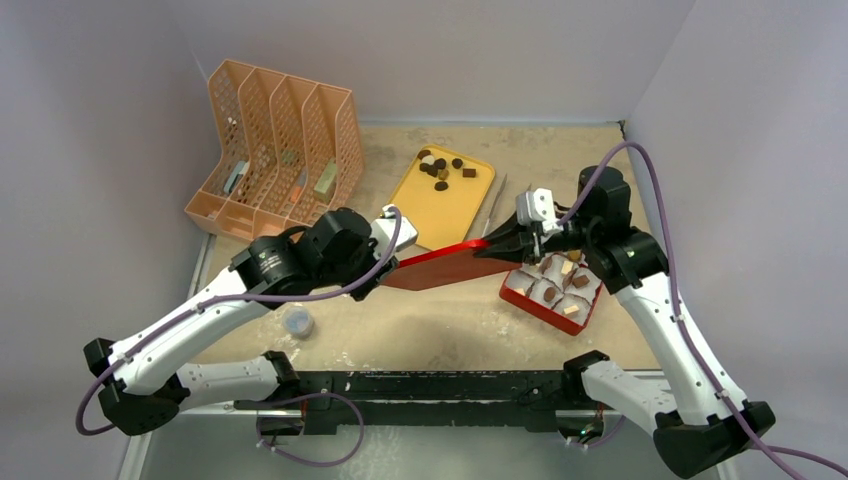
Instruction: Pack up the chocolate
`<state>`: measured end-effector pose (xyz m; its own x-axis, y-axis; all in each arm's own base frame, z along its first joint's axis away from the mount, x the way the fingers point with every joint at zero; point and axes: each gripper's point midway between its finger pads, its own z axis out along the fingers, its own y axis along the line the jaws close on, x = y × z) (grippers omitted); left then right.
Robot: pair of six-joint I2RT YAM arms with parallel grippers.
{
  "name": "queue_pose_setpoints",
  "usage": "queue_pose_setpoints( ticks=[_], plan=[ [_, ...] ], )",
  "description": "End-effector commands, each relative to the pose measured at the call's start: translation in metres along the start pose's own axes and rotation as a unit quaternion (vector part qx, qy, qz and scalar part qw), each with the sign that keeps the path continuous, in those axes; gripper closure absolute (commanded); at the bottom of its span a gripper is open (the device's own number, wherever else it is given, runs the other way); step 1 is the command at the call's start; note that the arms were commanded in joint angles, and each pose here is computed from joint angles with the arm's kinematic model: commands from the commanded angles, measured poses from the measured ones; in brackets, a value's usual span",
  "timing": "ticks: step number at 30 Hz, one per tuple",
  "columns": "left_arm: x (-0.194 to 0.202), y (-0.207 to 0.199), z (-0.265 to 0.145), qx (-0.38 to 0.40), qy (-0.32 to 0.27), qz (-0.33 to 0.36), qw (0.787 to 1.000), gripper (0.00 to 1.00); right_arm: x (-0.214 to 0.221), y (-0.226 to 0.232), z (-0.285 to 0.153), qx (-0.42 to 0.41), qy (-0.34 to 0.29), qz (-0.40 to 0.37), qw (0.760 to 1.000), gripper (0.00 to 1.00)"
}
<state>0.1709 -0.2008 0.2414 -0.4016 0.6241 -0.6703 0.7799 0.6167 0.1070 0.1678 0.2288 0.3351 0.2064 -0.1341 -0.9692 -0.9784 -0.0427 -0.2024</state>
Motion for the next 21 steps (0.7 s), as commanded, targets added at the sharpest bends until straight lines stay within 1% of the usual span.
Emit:
queue_pose_setpoints(
  ticks=[1,3,6,12,14,16,17,21],
  plan=[
    [-0.022,0.006,-0.011,-0.007,-0.072,0.033,0.997,0.64,-0.028,0.011,-0.004,-0.026,-0.030,-0.048,0.998,1.00],
    [-0.026,0.006,-0.014,-0.006,-0.082,0.031,0.996,0.71,-0.025,0.009,-0.004,-0.020,-0.025,-0.047,0.998,1.00],
    [-0.028,0.004,-0.017,0.002,-0.089,0.028,0.996,0.76,-0.024,0.010,-0.004,-0.019,-0.024,-0.052,0.998,0.96],
    [-0.032,-0.005,-0.017,0.025,-0.096,0.025,0.995,0.93,-0.024,0.007,-0.003,-0.013,-0.029,-0.058,0.998,0.90],
    [-0.032,-0.008,-0.016,0.032,-0.095,0.024,0.995,0.99,-0.023,0.006,-0.004,-0.010,-0.027,-0.058,0.998,0.86],
    [-0.034,-0.010,-0.016,0.038,-0.097,0.020,0.994,1.00,-0.023,0.005,-0.004,-0.003,-0.027,-0.058,0.998,0.79],
    [-0.035,-0.011,-0.016,0.039,-0.099,0.015,0.994,1.00,-0.023,0.004,-0.004,0.001,-0.028,-0.059,0.998,0.74],
    [-0.042,-0.015,-0.015,0.050,-0.110,0.006,0.993,1.00,-0.023,0.000,-0.004,0.020,-0.036,-0.059,0.997,0.65]
  ],
)
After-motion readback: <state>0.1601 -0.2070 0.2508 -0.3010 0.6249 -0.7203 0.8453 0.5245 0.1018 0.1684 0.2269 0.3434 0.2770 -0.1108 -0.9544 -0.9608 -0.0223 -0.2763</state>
